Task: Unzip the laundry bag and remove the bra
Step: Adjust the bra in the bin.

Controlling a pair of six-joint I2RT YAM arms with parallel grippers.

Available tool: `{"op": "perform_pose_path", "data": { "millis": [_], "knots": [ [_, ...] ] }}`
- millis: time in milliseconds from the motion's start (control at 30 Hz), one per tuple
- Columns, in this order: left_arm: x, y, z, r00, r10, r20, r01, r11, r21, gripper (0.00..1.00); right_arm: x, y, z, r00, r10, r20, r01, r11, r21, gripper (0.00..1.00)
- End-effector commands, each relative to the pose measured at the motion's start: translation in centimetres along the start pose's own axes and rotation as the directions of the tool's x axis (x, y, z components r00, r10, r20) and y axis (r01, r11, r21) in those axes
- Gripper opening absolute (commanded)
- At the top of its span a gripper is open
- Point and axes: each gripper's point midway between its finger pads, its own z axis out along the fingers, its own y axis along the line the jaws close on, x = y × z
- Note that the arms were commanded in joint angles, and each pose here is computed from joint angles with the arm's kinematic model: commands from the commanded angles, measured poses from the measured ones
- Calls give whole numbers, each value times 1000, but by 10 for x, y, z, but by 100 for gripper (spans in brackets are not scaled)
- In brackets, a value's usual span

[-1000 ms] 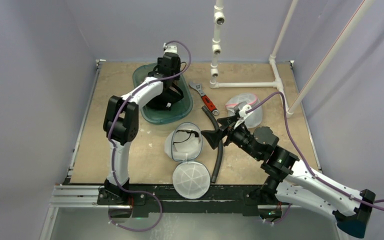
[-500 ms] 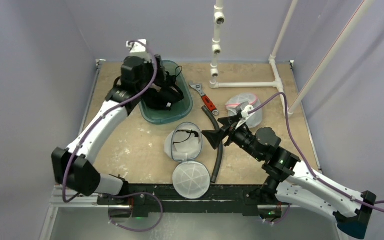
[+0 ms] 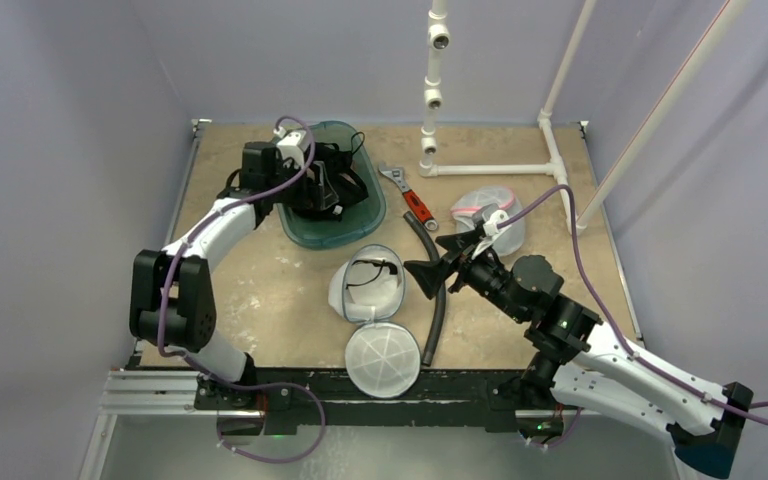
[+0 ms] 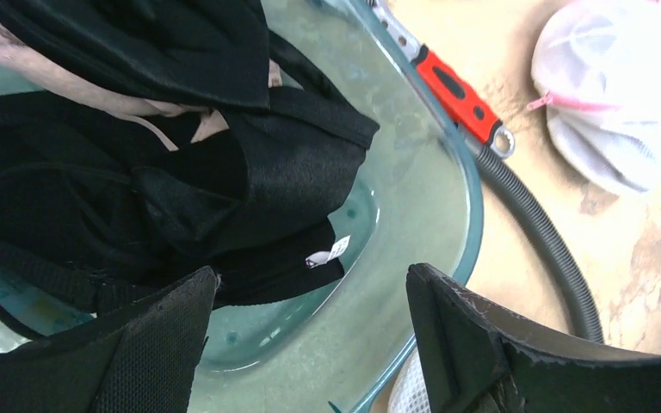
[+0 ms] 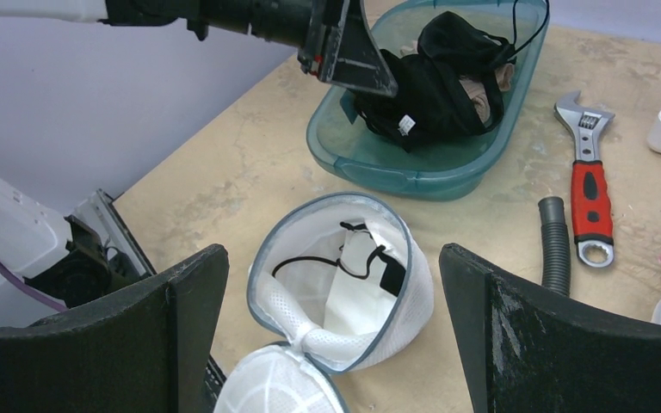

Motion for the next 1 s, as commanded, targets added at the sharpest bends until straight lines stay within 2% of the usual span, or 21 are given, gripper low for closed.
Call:
{"op": "perform_pose_path", "data": {
  "millis": [0,133,367,567,733,967],
  "knots": [
    [-11,-7,4,987,148,67,-154,985,80,80,-20,9,-4,998,9,63,-6,999,-41,95],
    [-12,4,14,979,198,46,-201,978,53,78,-22,12,-5,998,10,68,-6,999,-53,95],
    [-26,15,17,952,293,89,-294,956,0,77,-21,14,-5,998,8,70,-4,998,-66,95],
    [-22,20,30,955,287,70,-290,957,25,74,-19,14,-4,998,8,63,-4,998,-68,95],
    [-11,14,39,964,261,55,-265,960,93,61,-18,15,-4,998,8,58,-4,997,-73,95],
    [-23,6,33,963,257,85,-266,958,111,25,-19,15,-5,998,9,63,-4,997,-73,95]
  ]
}}
